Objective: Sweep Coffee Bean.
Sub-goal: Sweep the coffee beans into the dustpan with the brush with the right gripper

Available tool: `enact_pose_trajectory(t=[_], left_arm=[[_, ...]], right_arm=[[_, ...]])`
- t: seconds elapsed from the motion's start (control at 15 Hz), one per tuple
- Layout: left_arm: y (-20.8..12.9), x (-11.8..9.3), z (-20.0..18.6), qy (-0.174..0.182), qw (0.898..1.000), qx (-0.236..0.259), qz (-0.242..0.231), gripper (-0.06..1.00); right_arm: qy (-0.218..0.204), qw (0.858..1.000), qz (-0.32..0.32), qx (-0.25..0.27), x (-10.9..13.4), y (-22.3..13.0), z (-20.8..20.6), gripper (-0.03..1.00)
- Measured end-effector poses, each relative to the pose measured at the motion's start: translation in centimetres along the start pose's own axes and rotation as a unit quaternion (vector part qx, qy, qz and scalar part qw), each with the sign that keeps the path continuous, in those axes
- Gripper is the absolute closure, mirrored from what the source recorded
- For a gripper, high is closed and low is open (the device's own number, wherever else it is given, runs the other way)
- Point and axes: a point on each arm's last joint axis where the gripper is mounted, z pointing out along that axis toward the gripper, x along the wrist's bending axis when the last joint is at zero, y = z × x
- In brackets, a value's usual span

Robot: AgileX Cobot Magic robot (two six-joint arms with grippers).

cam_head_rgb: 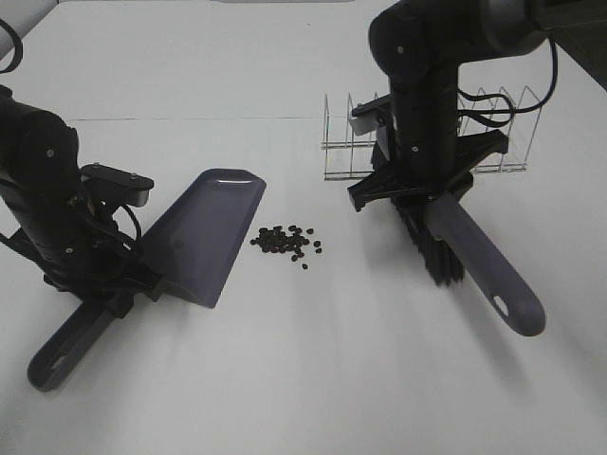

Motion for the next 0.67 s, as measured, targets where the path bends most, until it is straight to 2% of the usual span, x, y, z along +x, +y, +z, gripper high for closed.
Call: enact_pose_trajectory(t=[0.27, 0.4, 0.53, 0.67], left_arm=[[0.0, 0.0, 0.1, 0.0, 1.0, 0.004, 0.0, 0.64], [0.0, 0.0, 0.1, 0.0, 1.0, 0.004, 0.0, 0.64], [0.0, 0.0, 0.1, 0.0, 1.0, 0.004, 0.0, 0.64], [0.0, 0.0, 0.1, 0.0, 1.0, 0.004, 0.0, 0.64]], right_arm=[[0.005, 0.999, -0.036, 0.021, 5.6, 1.5, 0.6, 0.69], [0.019, 0.999, -0.042, 0.023, 7.4, 1.9, 0.8, 0.69], [0.044, 0.998, -0.043, 0.026, 9.5, 2.2, 1.0, 0.69], [0.087, 0.995, -0.032, 0.033, 11.3, 2.8, 1.1, 0.69]])
